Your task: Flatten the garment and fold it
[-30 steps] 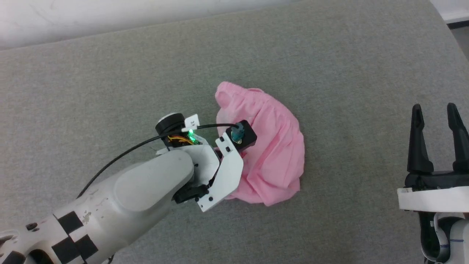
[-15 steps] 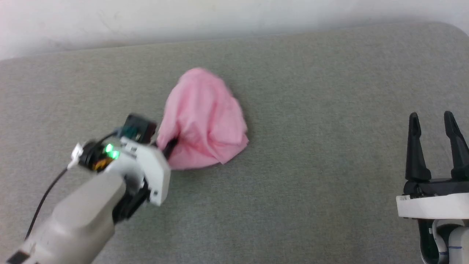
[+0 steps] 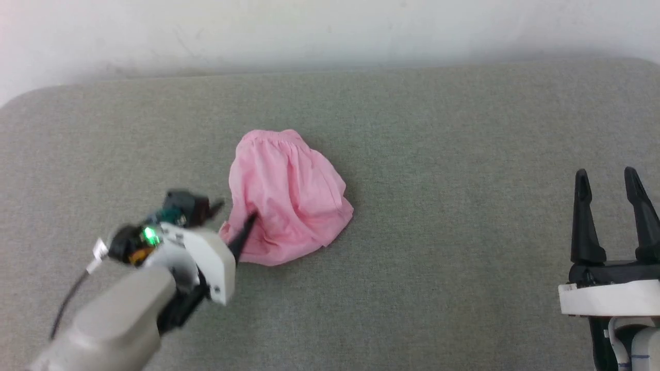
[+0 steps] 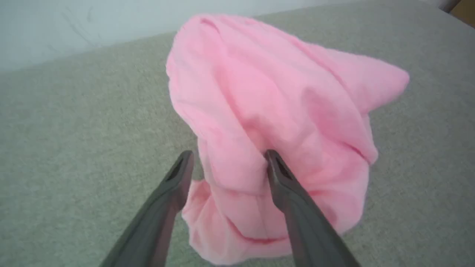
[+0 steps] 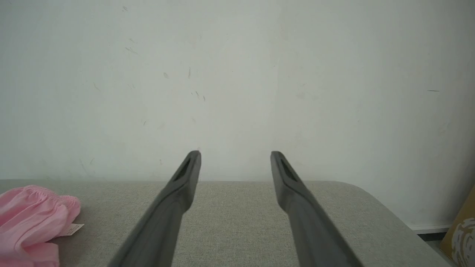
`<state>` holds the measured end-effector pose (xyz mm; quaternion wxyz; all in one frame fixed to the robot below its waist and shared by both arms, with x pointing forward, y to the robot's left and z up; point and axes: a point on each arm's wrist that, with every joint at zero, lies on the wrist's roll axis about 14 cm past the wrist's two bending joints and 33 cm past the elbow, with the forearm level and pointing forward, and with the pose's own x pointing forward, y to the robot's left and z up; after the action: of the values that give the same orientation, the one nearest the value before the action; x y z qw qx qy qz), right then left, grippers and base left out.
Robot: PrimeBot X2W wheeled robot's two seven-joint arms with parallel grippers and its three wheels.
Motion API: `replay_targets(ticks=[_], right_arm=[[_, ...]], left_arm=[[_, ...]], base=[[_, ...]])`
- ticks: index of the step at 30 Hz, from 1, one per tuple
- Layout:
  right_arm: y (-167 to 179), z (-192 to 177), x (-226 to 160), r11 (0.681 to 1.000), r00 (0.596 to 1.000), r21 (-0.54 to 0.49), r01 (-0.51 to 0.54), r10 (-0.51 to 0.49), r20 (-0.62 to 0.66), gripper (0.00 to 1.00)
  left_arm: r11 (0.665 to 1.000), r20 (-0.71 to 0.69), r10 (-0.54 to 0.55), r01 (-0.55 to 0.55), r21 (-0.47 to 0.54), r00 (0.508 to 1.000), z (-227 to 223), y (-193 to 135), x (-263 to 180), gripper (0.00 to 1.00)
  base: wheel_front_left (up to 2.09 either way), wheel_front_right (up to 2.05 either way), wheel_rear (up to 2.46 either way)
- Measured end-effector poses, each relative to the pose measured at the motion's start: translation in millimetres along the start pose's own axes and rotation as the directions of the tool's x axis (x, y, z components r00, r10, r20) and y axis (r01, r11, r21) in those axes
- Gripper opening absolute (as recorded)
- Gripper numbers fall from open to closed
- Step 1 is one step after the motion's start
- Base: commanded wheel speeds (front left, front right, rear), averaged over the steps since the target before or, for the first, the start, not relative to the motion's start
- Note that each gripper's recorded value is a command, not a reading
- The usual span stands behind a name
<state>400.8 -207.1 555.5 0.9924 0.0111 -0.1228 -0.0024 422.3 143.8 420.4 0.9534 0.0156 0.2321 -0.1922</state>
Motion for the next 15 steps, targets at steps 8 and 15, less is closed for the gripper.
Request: replay_targets(ticks=[8,15], right_arm=[[7,5,0,1.000,1.000,0.007,-0.019,0.019,0.013,1.00],[2,-1,-1,1.000,1.000,0.008,-0.004,0.004,-0.002,1.00]], left_arm=[[0.970,0.318,-0.016,-0.063,0.235,0.948,152,17,-9,1.00],[0.924,0.189,-0.123,0.044,0.379,0.974,190,-7,15,1.00]], base=[[0.00,0.00,0.00],[0.00,0.00,0.00]])
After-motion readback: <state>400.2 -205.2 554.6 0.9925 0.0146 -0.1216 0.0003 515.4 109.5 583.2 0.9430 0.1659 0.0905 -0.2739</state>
